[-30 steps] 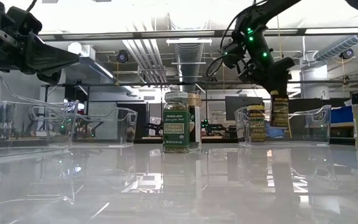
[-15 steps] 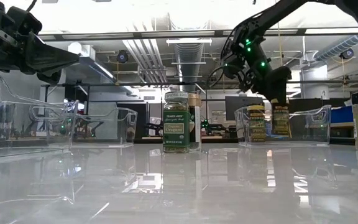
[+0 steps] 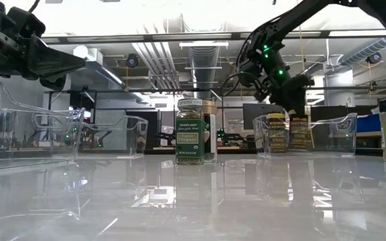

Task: Sort spices by type
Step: Put the yellow seasoning bottle into the top right transparent bin

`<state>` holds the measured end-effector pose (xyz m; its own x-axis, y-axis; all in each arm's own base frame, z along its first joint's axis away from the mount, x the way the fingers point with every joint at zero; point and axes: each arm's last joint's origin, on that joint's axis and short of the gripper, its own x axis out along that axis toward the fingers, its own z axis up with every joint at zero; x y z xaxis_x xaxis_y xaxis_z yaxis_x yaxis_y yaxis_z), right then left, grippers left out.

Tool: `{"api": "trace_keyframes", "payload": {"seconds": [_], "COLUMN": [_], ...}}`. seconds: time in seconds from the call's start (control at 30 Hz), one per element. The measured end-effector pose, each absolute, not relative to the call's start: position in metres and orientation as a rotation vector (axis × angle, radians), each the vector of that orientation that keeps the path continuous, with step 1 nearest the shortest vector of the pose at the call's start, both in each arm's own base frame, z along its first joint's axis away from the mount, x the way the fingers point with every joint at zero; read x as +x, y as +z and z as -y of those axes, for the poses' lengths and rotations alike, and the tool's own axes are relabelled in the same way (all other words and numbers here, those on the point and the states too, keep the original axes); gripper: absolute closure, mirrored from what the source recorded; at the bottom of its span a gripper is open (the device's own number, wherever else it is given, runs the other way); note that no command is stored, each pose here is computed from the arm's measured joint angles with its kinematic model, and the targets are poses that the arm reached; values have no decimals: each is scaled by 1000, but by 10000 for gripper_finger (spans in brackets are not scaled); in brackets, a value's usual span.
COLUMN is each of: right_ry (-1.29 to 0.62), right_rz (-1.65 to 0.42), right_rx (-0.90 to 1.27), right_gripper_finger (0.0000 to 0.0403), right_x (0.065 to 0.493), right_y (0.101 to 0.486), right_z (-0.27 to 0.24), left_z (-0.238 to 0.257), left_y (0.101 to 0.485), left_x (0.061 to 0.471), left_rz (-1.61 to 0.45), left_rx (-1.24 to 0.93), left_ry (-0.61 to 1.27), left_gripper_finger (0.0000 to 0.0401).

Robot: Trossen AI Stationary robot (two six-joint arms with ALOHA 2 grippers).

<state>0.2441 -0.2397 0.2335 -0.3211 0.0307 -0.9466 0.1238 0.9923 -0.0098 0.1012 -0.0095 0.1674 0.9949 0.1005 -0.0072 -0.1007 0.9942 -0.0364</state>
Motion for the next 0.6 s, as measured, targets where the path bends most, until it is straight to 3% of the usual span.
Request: {"api": "trace_keyframes", "payload": {"seconds": [0.6], "right_ry": [-86], "right_rz": [-1882], "right_rx": [86], "right_gripper_finger": [169], "right_x": [246], "right_y": [231], "right_z": [240], "left_z": [10], "left_y": [167], "left_x": [101], "left_rz": [-5], "left_rx": [-37], "left_ry": [101], "left_gripper_finger": [400]}}
